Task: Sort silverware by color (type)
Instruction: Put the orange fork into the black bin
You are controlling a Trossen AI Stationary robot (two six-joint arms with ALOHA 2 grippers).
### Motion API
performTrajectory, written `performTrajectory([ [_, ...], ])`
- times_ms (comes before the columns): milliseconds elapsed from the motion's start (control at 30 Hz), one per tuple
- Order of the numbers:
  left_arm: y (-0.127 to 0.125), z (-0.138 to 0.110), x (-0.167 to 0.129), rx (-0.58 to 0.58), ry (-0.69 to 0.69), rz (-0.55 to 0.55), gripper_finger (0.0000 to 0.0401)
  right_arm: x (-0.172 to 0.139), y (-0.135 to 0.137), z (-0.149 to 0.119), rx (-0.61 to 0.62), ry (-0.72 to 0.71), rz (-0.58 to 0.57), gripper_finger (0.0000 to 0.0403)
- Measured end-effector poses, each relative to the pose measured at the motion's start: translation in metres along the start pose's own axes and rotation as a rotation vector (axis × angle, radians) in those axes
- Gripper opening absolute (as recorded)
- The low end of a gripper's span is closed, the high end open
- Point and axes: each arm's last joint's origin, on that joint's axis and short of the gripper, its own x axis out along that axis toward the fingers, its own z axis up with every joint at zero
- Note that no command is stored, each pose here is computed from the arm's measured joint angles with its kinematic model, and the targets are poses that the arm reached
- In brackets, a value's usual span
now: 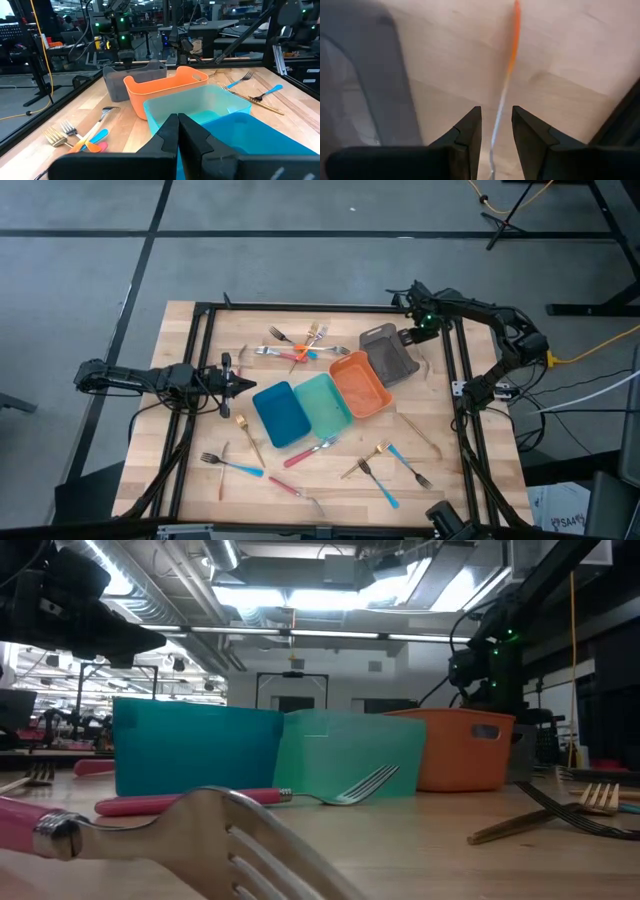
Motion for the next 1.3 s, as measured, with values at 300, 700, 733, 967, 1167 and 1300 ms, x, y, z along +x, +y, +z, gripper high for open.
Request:
performTrajectory([
  [300,0.000,0.000,0.000,0.000,0.000,0.000,0.0000,0.002,0.000,0.002,0.020,-0.009,-0.006,0.0104],
  [700,0.000,0.000,0.000,0.001,0.000,0.000,0.0000,0.018,0.006,0.007,-0.002,0.010,-0.079,0.0104],
  [733,0.000,0.000,0.000,0.001,0.000,0.000,0.0000,0.018,0.006,0.007,-0.002,0.006,-0.080,0.0104],
  [967,0.000,0.000,0.000,0.001,0.000,0.000,0.0000,0.018,0.006,0.007,0.000,0.008,-0.081,0.0104],
  [1167,0.000,0.000,0.000,0.001,0.000,0.001,0.0000,0.020,0.007,0.008,0.020,-0.001,-0.099,0.0104],
  [1300,0.000,0.000,0.000,0.001,0.000,0.000,0.0000,0.020,0.008,0.008,0.024,-0.007,-0.104,0.0104],
])
